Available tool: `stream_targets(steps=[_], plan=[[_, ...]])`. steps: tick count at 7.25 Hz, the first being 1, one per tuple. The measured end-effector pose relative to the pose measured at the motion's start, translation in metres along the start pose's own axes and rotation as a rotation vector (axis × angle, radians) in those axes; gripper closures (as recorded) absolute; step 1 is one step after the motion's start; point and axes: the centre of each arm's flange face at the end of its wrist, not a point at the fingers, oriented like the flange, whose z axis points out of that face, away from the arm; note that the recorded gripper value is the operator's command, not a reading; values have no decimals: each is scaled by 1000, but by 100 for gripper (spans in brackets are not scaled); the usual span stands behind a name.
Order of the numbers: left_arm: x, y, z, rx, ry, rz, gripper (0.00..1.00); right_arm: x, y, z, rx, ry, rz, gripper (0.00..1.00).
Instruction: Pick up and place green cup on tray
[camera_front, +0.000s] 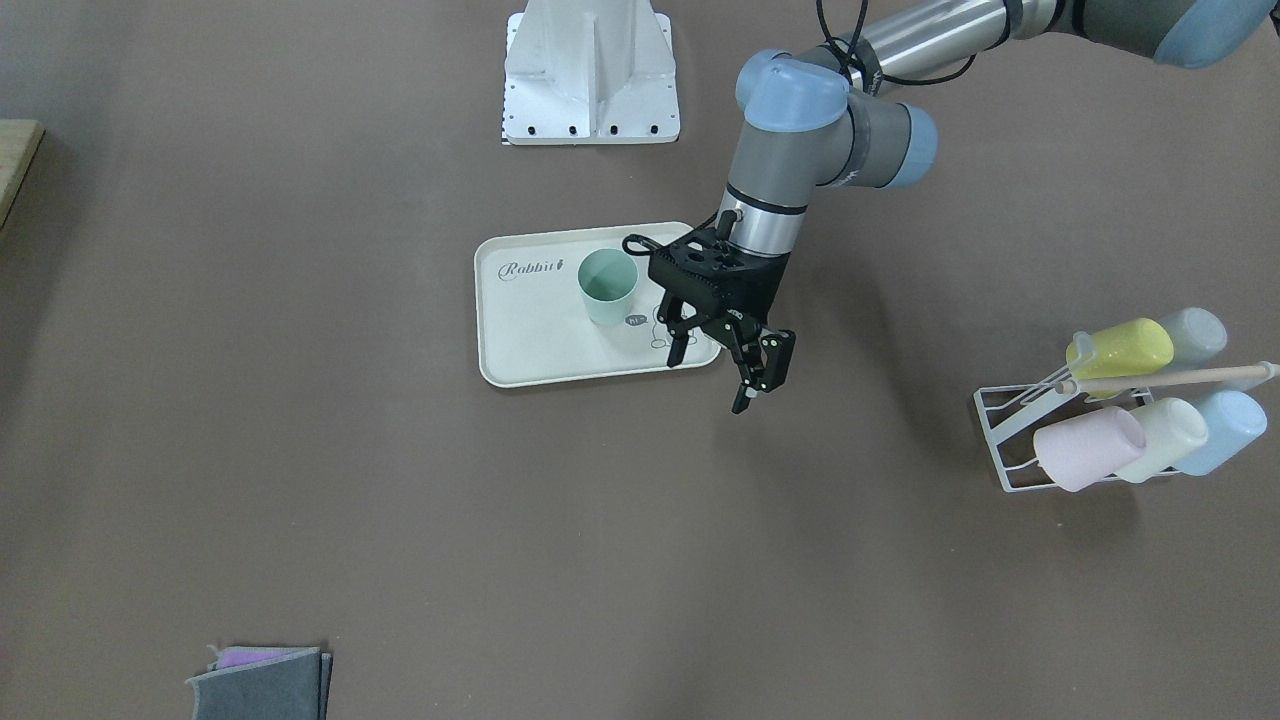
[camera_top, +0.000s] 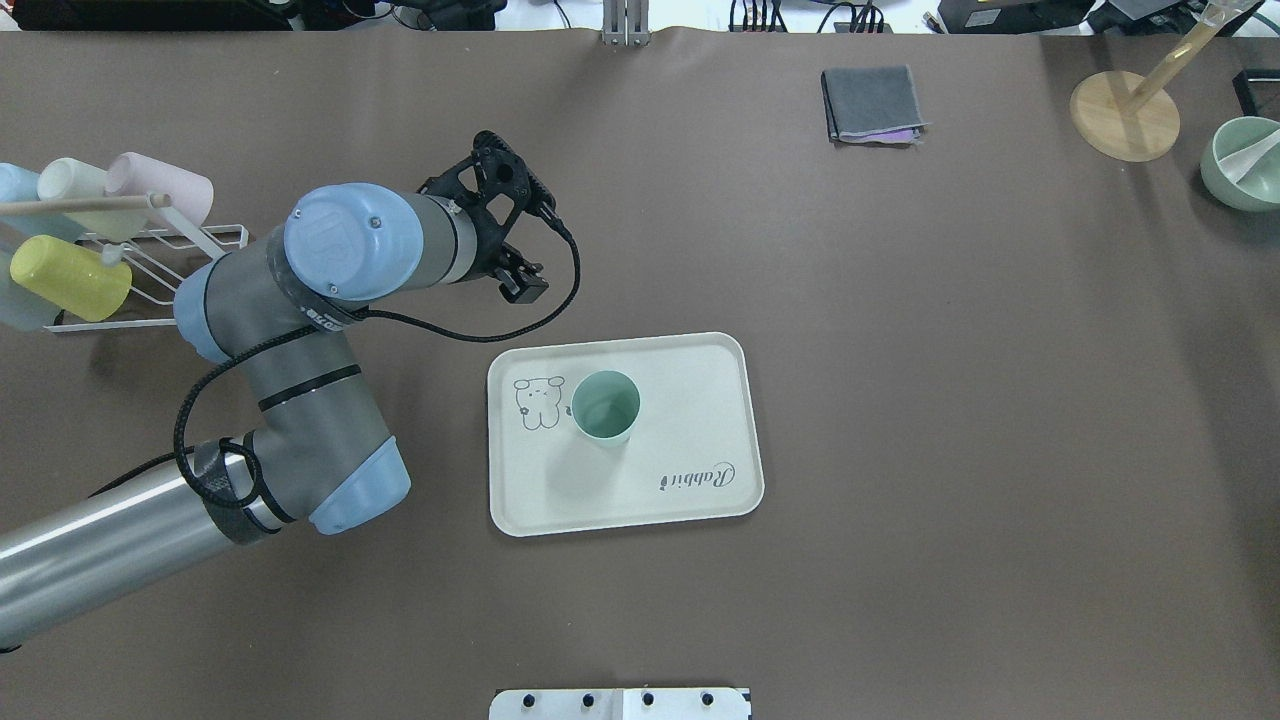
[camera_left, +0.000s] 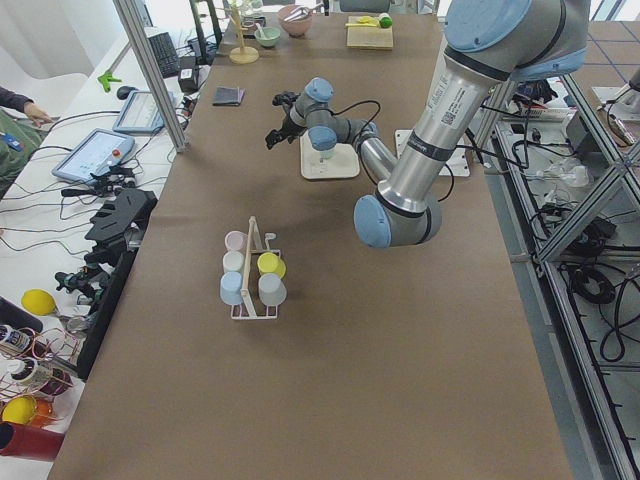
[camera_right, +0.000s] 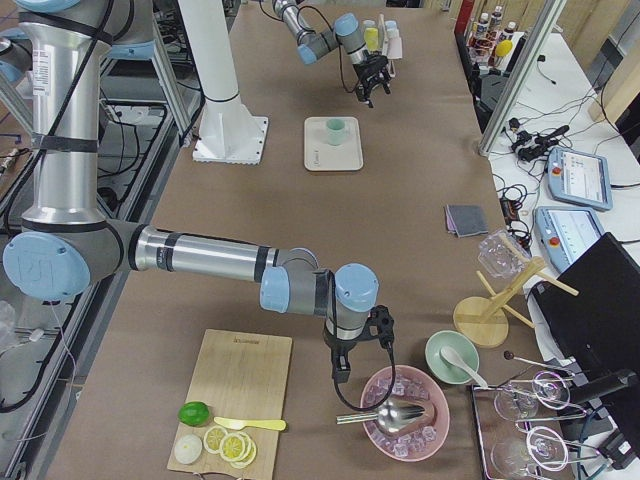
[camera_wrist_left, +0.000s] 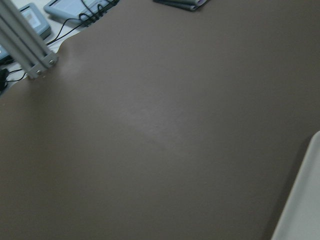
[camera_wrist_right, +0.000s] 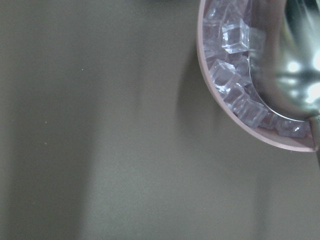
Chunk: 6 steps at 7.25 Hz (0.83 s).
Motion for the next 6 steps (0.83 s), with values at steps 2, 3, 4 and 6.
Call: stream_targets(steps=[2,3,4,6], plan=[[-29,13,15,-168,-95,-18,1,-1,-2,-1,4,-3,-2,0],[-37,22,22,-237,-127,-22,1,-1,-3,-2,6,-2,-4,0],[-43,31,30,-294,-151,-25,1,-2,-5,-3,9,-1,-6,0],[-52,42,38,-355,-203,42,1,-3,-6,-4,13,-1,-9,0]])
